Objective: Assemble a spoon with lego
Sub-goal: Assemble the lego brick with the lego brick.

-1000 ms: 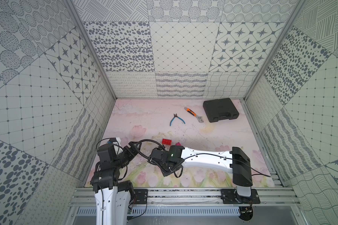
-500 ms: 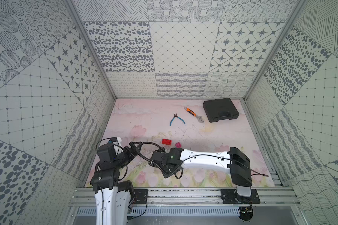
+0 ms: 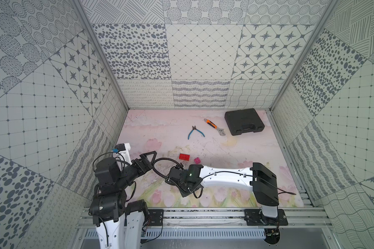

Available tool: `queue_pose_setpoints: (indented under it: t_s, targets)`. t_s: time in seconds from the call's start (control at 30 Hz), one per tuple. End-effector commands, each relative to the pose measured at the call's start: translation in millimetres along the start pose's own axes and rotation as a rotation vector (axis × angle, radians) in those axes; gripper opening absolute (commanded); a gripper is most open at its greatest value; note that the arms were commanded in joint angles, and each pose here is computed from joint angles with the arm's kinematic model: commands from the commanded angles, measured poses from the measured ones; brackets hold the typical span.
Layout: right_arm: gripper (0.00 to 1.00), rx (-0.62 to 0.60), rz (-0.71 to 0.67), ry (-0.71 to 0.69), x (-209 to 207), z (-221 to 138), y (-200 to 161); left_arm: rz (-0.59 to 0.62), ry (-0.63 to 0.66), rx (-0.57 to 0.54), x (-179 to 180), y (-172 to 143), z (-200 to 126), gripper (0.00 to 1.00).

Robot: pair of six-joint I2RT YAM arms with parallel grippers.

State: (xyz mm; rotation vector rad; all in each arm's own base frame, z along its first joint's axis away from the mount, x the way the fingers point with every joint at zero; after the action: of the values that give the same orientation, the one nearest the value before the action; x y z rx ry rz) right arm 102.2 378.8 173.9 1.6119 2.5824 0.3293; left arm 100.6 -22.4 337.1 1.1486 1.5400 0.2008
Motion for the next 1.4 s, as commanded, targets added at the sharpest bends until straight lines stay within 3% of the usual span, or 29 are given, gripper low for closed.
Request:
queue_pose_setpoints:
  t_s: [0.0,0.37,0.67,1.37]
  targets:
    - [0.11,-0.011,0.015,0.000,-2.4,2.1,1.4,0.154,-0.134,-0.009,-29.5,10.7,-16.1,0.91]
    - [0.11,-0.022,0.051,-0.003,-5.3,-6.9,7.2,0.301,-0.240,-0.017,-47.9,14.6,-26.6,0.91]
    - [0.13,-0.026,0.093,0.005,-7.7,-18.3,12.9,0.526,-0.477,0.025,-70.9,1.7,-43.5,0.89]
    - [0.14,0.007,0.109,0.005,-2.6,0.9,18.3,0.547,-0.508,0.038,-73.3,-5.5,-49.5,0.90]
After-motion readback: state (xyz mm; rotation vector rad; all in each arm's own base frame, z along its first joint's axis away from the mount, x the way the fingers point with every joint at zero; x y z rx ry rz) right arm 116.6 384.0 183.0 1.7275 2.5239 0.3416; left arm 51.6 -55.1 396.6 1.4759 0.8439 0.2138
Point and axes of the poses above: each gripper's point midway between its finger pads, its own z axis out along the fingers, its own x axis along the line the jaws close on, y = z × x, the point moved 10 cm from there along -z, back along the fingers, and after that the axes turned 4 degrees about z, right-handed, at the moved point
